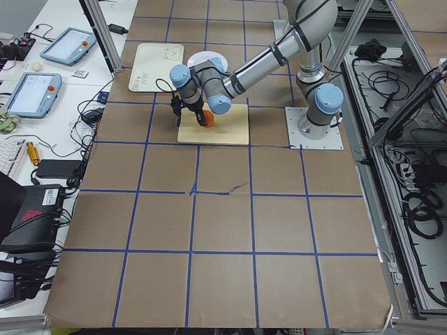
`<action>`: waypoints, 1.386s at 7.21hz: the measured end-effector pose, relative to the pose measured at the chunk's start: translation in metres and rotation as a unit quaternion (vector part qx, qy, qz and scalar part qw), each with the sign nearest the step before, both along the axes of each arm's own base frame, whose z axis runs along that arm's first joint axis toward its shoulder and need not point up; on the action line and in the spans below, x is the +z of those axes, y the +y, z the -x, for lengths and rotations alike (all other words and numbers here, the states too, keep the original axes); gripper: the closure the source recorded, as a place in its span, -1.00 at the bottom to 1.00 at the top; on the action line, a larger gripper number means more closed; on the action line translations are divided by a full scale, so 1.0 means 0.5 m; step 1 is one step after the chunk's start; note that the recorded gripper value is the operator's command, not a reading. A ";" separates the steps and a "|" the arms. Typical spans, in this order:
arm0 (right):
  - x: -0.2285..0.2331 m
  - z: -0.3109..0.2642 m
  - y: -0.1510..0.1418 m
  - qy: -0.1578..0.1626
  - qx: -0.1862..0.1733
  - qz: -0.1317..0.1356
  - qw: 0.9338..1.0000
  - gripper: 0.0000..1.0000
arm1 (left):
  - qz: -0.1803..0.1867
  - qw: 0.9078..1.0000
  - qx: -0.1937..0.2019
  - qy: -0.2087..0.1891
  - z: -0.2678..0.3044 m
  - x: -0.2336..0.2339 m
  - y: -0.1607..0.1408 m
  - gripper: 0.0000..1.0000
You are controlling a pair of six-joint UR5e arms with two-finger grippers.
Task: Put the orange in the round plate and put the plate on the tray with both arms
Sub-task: 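Carry the orange with the left gripper over the white plate, then release the orange onto the plate and raise the left gripper away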
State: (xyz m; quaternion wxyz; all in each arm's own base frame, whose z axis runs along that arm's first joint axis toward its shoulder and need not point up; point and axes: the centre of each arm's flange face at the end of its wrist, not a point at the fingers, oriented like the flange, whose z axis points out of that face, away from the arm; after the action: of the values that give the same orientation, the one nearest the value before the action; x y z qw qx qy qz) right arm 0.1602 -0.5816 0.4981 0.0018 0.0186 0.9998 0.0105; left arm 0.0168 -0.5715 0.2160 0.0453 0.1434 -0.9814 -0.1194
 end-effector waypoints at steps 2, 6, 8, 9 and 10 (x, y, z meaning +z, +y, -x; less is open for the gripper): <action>0.000 0.000 0.000 0.000 0.000 0.000 1.000 -1.00 | 0.012 0.999 0.041 -0.005 0.026 0.038 -0.013 1.00; -0.001 0.002 0.000 0.000 0.000 -0.002 1.000 -1.00 | 0.029 0.986 0.159 0.036 0.335 0.108 -0.053 0.99; -0.002 0.002 0.001 0.000 0.001 -0.003 1.000 -1.00 | 0.016 0.983 0.171 0.059 0.487 0.095 -0.021 0.91; -0.006 0.003 0.001 0.000 0.001 -0.005 1.000 -1.00 | 0.003 0.984 0.164 0.069 0.545 0.078 -0.001 0.81; -0.013 0.004 0.002 0.000 0.002 -0.008 1.000 -1.00 | -0.005 0.986 0.153 0.072 0.594 0.064 0.019 0.50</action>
State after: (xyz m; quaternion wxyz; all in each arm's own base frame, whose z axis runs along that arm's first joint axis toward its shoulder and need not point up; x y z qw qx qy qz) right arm 0.1581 -0.5806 0.4917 0.0014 0.0168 0.9997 0.0186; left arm -0.2803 -0.5620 0.2480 0.1328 0.2832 -0.9414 -0.1260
